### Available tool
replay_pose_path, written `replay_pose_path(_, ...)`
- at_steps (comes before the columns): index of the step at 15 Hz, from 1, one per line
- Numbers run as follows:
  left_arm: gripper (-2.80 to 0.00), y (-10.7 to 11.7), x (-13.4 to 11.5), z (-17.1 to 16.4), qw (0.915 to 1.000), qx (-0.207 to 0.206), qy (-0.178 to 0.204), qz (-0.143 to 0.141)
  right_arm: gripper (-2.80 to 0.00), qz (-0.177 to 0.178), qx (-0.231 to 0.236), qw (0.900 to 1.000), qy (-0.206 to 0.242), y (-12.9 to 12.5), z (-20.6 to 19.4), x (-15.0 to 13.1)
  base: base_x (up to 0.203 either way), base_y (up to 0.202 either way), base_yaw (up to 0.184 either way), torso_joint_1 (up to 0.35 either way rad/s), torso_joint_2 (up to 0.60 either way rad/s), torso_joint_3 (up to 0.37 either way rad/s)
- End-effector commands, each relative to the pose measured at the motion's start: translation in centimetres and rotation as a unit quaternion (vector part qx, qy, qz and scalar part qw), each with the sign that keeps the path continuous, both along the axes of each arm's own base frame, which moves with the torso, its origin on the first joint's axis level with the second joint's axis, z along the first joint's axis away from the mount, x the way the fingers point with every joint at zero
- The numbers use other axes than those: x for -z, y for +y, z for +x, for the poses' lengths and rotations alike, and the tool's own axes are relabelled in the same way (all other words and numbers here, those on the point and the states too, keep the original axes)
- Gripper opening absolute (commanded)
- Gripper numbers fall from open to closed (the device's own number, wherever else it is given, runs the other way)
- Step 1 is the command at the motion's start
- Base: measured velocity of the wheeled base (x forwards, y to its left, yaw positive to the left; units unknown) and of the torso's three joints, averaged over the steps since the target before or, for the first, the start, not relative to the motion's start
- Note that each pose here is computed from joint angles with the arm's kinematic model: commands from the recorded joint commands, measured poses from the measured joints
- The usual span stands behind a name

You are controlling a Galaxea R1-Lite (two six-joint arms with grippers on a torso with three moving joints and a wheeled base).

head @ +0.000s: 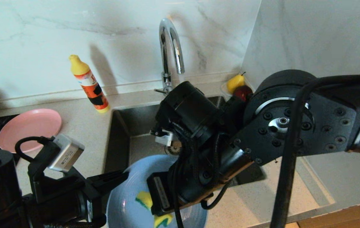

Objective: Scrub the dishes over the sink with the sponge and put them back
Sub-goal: Wipe the plate

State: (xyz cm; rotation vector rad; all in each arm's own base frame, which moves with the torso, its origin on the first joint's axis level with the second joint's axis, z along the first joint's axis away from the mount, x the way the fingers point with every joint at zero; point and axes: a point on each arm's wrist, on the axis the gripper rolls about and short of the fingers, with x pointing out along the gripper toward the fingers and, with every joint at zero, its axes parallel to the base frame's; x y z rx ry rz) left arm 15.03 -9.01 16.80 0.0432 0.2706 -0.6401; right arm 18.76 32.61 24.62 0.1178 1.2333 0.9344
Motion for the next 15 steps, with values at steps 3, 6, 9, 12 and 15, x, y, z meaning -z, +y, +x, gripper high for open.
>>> replay_pose_path(3,-2.8,-0.4,0.4,0.7,0.9996,-0.006,0.025,-0.011,-2.8,0.018,-0.02,1.0,-0.006,-2.3,-2.9,-3.4,0.0,0.0,0.0,0.0,0.0,0.0)
replay_pose_path(6,-2.8,-0.9,0.8,1.5,0.998,-0.016,0.054,-0.028,-2.8,0.075,-0.018,0.996,-0.038,-6.6,-5.1,-8.1,0.0,0.0,0.0,0.0,0.0,0.0)
replay_pose_path(9,-2.8,-1.7,0.7,3.0,0.9943,-0.032,0.082,-0.06,-2.8,0.135,0.037,0.987,-0.084,-12.6,-5.3,-12.2,0.0,0.0,0.0,0.0,0.0,0.0)
replay_pose_path(12,-2.8,-2.8,0.5,5.1,0.9871,-0.064,0.111,-0.096,-2.8,0.149,0.091,0.979,-0.107,-16.0,-4.7,-13.4,0.0,0.0,0.0,0.0,0.0,0.0)
replay_pose_path(15,-2.8,-4.1,1.2,7.9,0.979,-0.087,0.142,-0.118,-2.8,0.142,0.102,0.98,-0.098,-17.2,-4.7,-12.9,0.0,0.0,0.0,0.0,0.0,0.0)
